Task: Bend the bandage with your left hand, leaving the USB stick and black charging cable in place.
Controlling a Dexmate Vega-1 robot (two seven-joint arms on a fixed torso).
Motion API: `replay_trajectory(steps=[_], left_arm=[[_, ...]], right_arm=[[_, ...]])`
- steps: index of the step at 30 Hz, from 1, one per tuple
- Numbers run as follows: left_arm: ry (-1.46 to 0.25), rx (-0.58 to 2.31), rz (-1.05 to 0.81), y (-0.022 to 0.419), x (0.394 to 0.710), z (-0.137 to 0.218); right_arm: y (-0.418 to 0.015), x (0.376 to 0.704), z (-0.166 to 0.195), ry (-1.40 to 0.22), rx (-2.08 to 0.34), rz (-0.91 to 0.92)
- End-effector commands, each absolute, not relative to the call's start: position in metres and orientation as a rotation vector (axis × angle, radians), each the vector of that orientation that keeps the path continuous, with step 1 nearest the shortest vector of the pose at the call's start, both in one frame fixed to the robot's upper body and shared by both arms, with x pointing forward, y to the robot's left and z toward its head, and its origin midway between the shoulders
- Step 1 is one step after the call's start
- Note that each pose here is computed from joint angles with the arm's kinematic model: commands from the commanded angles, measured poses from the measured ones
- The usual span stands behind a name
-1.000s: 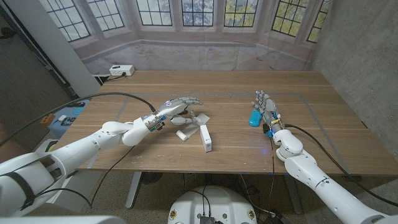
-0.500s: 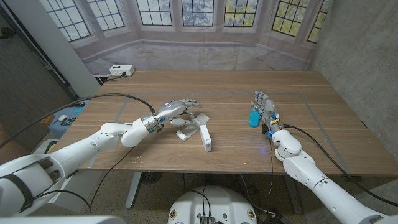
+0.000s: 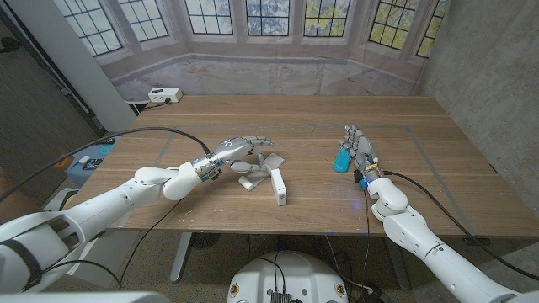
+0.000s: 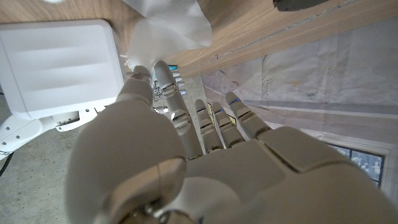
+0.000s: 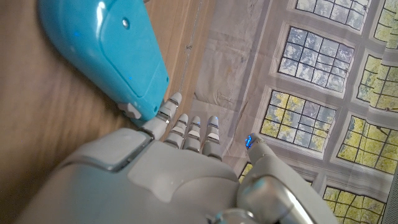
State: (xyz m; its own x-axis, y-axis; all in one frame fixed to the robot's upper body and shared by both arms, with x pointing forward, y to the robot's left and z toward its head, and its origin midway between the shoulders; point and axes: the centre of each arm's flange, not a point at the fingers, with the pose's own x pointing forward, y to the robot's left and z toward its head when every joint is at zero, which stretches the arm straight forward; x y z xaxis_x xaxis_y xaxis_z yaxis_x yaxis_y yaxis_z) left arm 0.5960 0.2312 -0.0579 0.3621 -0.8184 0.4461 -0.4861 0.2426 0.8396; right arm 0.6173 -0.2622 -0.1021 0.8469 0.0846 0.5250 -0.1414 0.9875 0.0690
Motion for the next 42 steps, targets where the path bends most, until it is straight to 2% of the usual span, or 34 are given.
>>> replay_trajectory(steps=[1,42], left_arm=[[-1.263,1.402,-0.369,0.234,0.592,-0.058],[-1.242,1.385,-0.332,0.267,0.583,-0.061]], right_arm=[[-0.259,0.616,-0.106,-0.543,0.112,0.126],[-0.238,0.624,-0.091,-0.531,0.079,0.149]])
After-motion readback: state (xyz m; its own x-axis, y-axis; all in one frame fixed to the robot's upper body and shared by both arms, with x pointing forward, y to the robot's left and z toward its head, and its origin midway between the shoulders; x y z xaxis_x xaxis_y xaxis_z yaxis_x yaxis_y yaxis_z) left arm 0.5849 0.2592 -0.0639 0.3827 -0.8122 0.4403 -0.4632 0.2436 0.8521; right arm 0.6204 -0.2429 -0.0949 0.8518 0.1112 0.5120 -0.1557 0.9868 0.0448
